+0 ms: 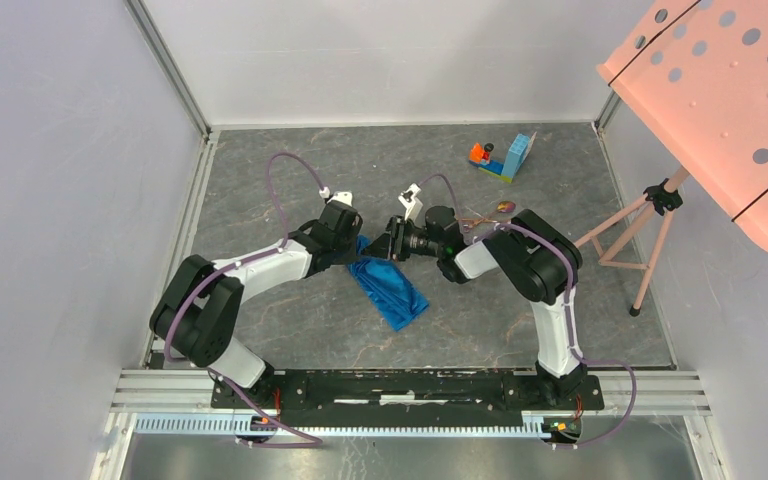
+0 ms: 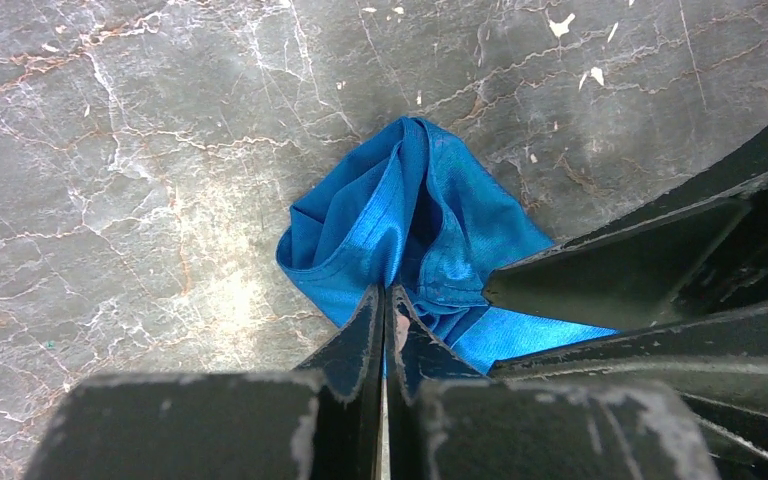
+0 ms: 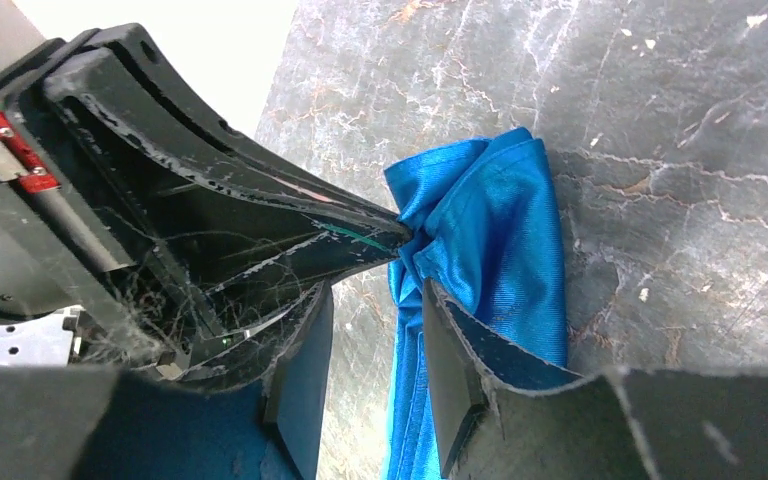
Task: Fold the napkin into a case and place the utensils inside
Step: Insert the folded napkin into the top corner of the smaller rectangle folded napkin, then smooth out the smaller rectangle-folded napkin at the center of the board.
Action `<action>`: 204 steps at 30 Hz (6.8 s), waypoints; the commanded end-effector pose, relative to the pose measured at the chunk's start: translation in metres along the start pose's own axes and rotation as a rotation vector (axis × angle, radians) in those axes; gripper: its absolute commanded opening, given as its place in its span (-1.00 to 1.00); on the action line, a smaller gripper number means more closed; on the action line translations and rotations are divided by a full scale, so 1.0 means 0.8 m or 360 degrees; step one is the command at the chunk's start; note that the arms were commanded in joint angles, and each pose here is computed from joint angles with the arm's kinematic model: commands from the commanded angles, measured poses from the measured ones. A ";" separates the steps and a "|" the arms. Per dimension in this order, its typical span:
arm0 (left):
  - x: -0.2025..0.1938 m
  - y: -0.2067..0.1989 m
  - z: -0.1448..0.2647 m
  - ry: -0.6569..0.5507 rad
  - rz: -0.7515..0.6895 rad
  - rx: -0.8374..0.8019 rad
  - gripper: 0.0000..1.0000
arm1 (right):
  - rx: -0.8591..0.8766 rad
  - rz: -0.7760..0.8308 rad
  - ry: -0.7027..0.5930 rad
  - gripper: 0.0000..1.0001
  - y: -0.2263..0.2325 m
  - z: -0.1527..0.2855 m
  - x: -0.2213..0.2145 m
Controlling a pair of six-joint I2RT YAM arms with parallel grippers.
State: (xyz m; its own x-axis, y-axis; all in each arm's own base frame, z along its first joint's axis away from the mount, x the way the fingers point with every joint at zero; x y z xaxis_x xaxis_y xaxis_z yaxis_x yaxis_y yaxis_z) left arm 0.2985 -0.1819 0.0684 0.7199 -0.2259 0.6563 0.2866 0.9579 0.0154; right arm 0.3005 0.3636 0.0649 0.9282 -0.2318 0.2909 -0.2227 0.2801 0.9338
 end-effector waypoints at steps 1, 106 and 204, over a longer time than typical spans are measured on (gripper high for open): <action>0.020 -0.006 0.009 -0.0105 0.0052 -0.0058 -0.95 | 0.0058 0.0160 0.0013 -0.12 0.019 -0.001 0.011; -0.039 0.045 0.003 0.0170 0.0698 -0.0188 -0.56 | -0.0062 0.0148 0.0103 -0.54 0.003 -0.033 -0.005; 0.085 0.053 0.095 -0.0029 0.0617 -0.0404 -0.02 | -0.1088 0.1435 0.0459 0.62 0.030 0.072 -0.030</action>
State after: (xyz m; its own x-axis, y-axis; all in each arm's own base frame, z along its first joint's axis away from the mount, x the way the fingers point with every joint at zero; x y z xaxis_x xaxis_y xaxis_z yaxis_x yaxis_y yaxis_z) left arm 0.3240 -0.1665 0.1439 0.8216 0.1747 0.5427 0.1260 0.8727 -0.4717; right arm 0.2488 0.3310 0.1021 0.5955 0.3849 0.7051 -0.7168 0.6509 0.2501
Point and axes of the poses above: each gripper's point midway between its finger pads, its own z axis back along the fingers, its own y axis along the line the jaws close on, x = y × z, the point moved 3 cm from there along z, back along the fingers, and after that the axes turned 15 degrees about -z, right-handed, at the moved point
